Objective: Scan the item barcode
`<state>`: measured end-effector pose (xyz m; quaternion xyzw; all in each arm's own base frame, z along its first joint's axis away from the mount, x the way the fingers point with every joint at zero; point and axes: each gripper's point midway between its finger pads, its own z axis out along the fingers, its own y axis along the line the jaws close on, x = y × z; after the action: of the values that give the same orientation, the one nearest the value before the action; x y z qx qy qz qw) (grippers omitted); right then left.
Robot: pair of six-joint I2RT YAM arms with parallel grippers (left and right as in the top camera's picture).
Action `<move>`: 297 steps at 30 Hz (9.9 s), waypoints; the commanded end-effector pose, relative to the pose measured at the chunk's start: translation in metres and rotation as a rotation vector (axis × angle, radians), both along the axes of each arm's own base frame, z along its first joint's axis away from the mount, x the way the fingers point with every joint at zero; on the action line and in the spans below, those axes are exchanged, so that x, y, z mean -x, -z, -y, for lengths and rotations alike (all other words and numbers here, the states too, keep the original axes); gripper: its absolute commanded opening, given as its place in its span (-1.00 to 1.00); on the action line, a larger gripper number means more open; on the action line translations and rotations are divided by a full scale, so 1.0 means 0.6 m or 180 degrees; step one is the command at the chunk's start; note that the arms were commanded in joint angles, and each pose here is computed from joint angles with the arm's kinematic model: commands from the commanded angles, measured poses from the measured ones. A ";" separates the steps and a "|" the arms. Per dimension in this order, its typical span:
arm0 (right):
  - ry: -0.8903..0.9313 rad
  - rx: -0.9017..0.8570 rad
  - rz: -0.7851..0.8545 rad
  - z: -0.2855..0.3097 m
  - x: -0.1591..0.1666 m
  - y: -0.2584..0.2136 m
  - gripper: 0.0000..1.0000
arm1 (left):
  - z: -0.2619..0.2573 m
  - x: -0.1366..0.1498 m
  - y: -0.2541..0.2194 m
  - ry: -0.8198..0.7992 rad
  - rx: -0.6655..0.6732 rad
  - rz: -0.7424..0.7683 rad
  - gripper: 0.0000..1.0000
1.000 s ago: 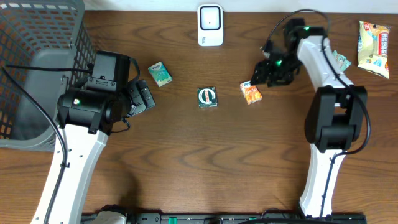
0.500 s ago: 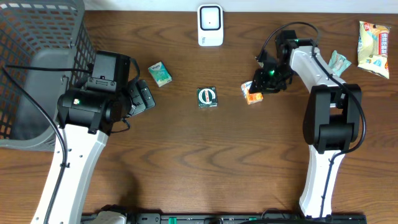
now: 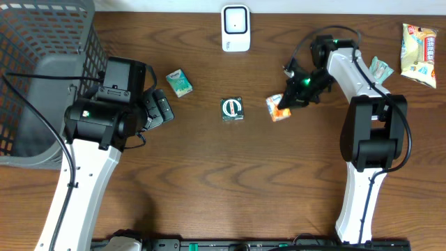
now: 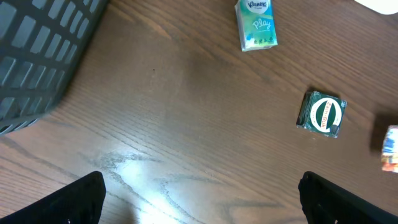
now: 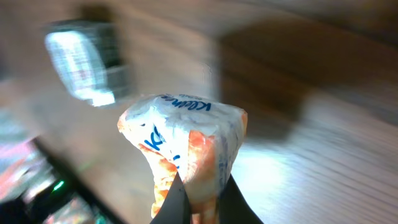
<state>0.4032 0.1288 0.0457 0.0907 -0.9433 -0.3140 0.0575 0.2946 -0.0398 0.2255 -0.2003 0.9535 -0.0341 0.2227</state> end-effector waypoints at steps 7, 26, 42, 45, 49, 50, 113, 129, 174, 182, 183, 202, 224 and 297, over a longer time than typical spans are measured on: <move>-0.0207 -0.2160 0.0694 -0.087 -0.021 -0.164 -0.98 | -0.005 0.000 -0.003 -0.0030 -0.0023 0.0016 0.96; 0.0037 -0.3002 0.0841 -0.097 -0.033 -0.241 -0.98 | -0.005 0.000 -0.003 -0.0030 -0.0023 0.0016 0.95; -0.0675 -0.2676 0.1075 -0.119 0.041 -0.217 -0.98 | -0.005 0.000 -0.003 -0.0030 -0.0023 0.0016 0.96; -0.0615 -0.2738 0.1108 -0.120 0.037 -0.229 -0.98 | -0.005 0.000 -0.003 -0.0030 -0.0023 0.0016 0.96; -0.0532 -0.2852 0.1198 -0.120 0.032 -0.251 -0.98 | -0.005 0.000 -0.003 -0.0030 -0.0023 0.0016 0.96; -0.0511 -0.2876 0.1217 -0.120 0.030 -0.256 -0.98 | -0.005 0.000 -0.003 -0.0030 -0.0023 0.0016 0.96; -0.0813 -0.2903 0.1341 -0.161 0.045 -0.262 -0.98 | -0.005 0.000 -0.003 -0.0030 -0.0023 0.0016 0.95; -0.0820 -0.2902 0.1360 -0.160 0.044 -0.262 -0.98 | -0.005 0.000 -0.003 -0.0030 -0.0023 0.0016 0.95; -0.1255 0.2660 0.4663 -0.154 -0.398 -0.217 -0.98 | -0.005 0.000 -0.003 -0.0030 -0.0023 0.0016 0.95; -0.1576 0.2769 0.4672 -0.163 -0.414 -0.150 -0.98 | -0.005 0.000 -0.003 -0.0030 -0.0023 0.0016 0.95; -0.1540 0.2751 0.4675 -0.164 -0.414 -0.151 -0.98 | -0.005 0.000 -0.003 -0.0030 -0.0023 0.0016 0.95; 0.0440 0.3529 0.3252 0.257 -0.352 -0.273 -0.97 | -0.005 0.000 -0.003 -0.0030 -0.0023 0.0016 0.95; 0.0817 0.1099 0.2101 0.311 -0.253 -0.148 0.68 | -0.005 0.000 -0.003 -0.0030 -0.0023 0.0016 0.95; -0.0199 0.2582 0.2280 -0.135 -0.155 -0.108 0.34 | -0.005 0.000 -0.003 -0.0030 -0.0023 0.0016 0.96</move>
<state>0.4857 0.2524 0.0444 0.1858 -0.9667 0.0293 -0.1736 0.2946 -0.0397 0.2255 -0.2003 0.9535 -0.0339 0.2228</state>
